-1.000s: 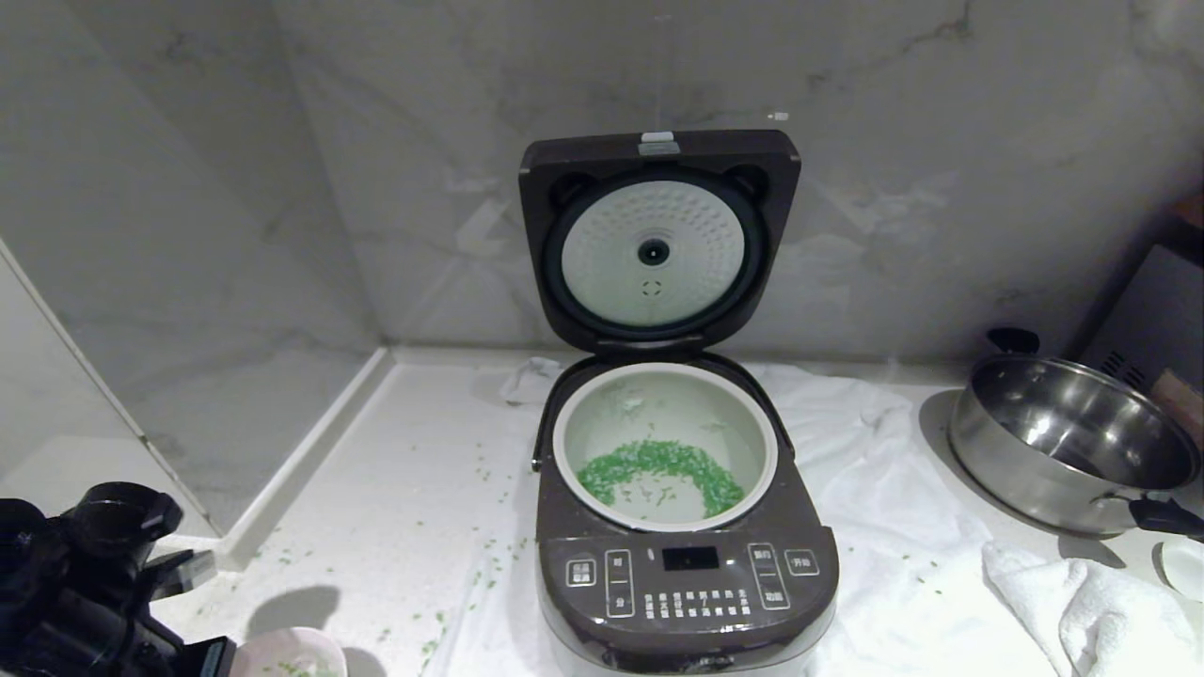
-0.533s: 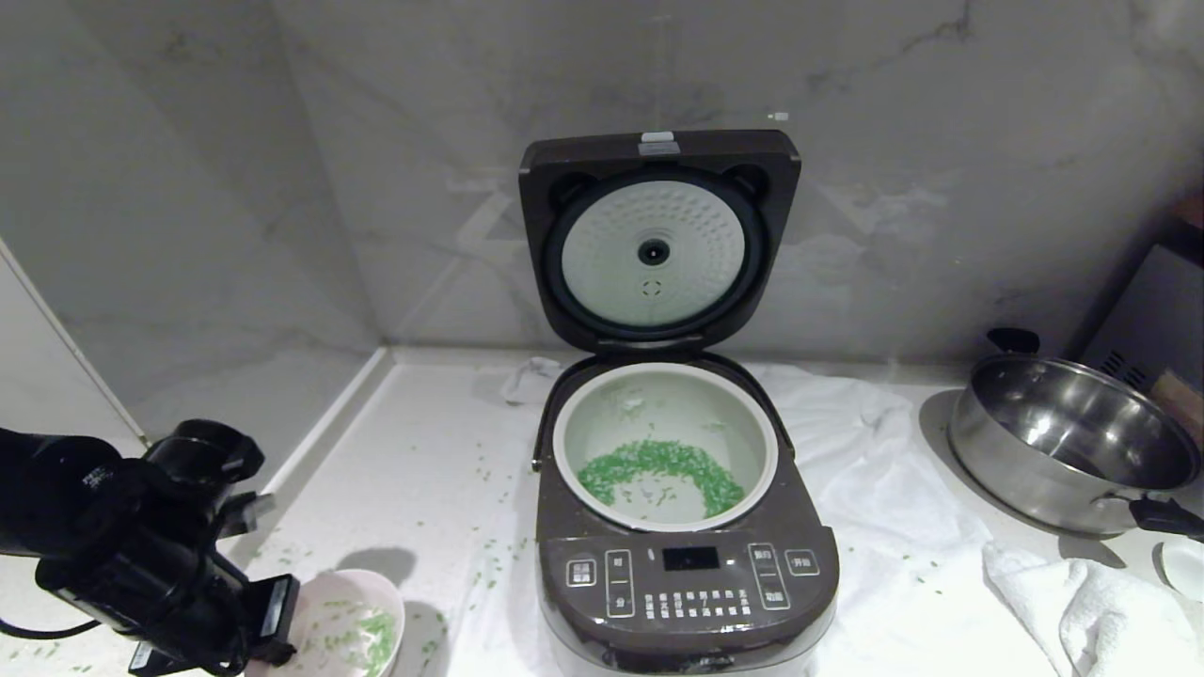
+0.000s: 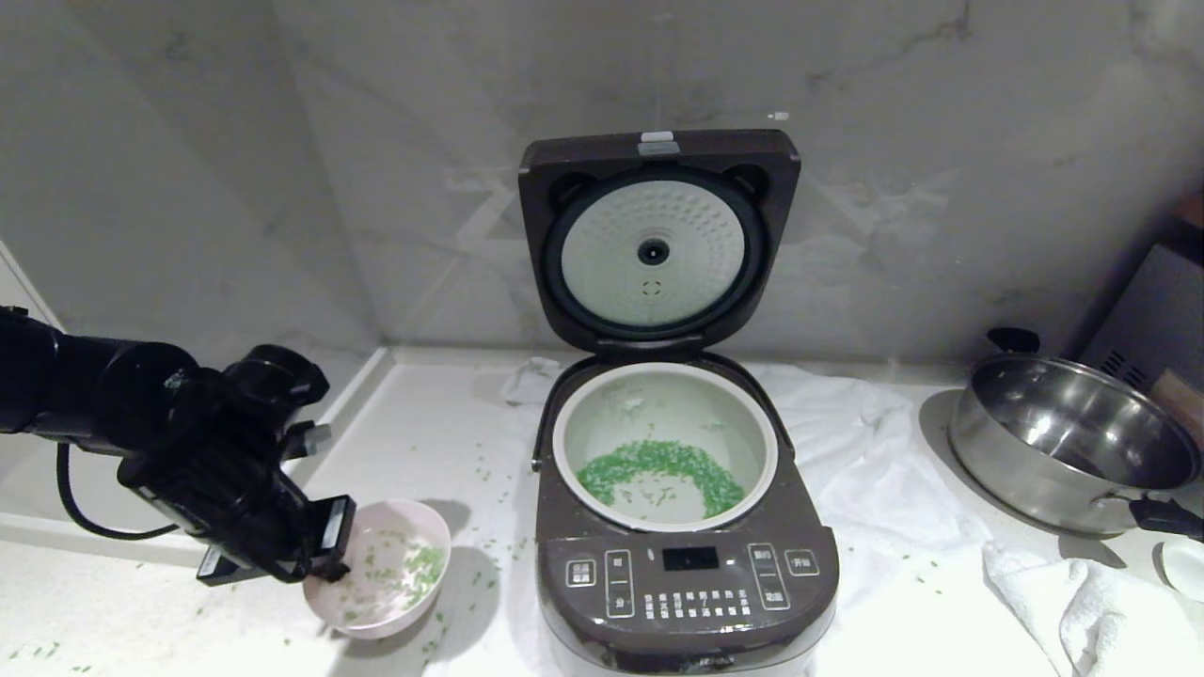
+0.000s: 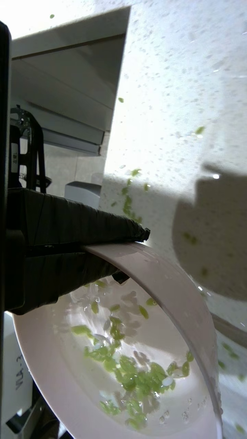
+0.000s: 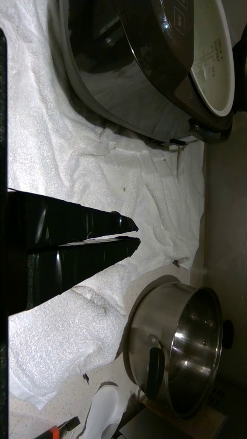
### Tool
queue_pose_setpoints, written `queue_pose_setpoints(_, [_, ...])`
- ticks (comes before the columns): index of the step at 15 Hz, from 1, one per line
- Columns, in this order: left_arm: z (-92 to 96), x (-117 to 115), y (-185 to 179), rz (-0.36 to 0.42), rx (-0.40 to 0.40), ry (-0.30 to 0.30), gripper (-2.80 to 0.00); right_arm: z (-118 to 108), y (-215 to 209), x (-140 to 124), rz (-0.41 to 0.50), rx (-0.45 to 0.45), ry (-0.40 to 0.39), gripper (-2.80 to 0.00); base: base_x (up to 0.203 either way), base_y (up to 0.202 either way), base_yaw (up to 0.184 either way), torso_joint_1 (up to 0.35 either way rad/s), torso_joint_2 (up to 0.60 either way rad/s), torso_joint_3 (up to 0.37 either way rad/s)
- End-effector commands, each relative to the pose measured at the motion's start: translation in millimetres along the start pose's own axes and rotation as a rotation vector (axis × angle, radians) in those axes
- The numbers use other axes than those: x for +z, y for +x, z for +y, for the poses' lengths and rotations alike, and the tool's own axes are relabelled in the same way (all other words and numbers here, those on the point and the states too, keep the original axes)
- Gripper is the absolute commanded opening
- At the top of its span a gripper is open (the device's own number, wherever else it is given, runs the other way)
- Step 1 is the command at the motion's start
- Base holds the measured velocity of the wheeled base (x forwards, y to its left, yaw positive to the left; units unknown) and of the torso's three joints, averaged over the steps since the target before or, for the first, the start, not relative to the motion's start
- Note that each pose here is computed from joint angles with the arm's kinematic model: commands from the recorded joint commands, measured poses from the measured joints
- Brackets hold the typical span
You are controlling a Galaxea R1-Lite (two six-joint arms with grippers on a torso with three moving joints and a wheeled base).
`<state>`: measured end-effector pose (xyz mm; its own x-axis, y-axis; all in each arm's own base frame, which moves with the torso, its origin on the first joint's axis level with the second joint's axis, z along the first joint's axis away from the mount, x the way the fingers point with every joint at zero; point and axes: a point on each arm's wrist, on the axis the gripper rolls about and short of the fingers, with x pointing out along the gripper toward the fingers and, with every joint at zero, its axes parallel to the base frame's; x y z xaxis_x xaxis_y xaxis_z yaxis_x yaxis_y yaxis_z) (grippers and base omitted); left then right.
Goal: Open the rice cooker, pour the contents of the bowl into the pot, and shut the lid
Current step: Pour the water from the bowl into the rice cooker
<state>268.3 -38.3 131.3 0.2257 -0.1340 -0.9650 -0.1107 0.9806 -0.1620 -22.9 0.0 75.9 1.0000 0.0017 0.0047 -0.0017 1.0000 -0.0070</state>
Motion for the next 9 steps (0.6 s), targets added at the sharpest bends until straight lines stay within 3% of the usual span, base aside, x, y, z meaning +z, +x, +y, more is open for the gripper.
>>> queue_pose_setpoints(1, [-9.2,21,-4,-0.019,-0.007,0.009,-2.80,0,0,0,0.002,0.000,-0.001,-2.80,0.000,0.000,0.000,0.000,0.00,0.000])
queue_pose_setpoints(9, [-59.2,65,-24,-0.052,-0.021,0.053,-2.80,0,0,0,0.001,-0.001,-0.001,-2.80,0.000,0.000,0.000,0.000,0.00,0.000])
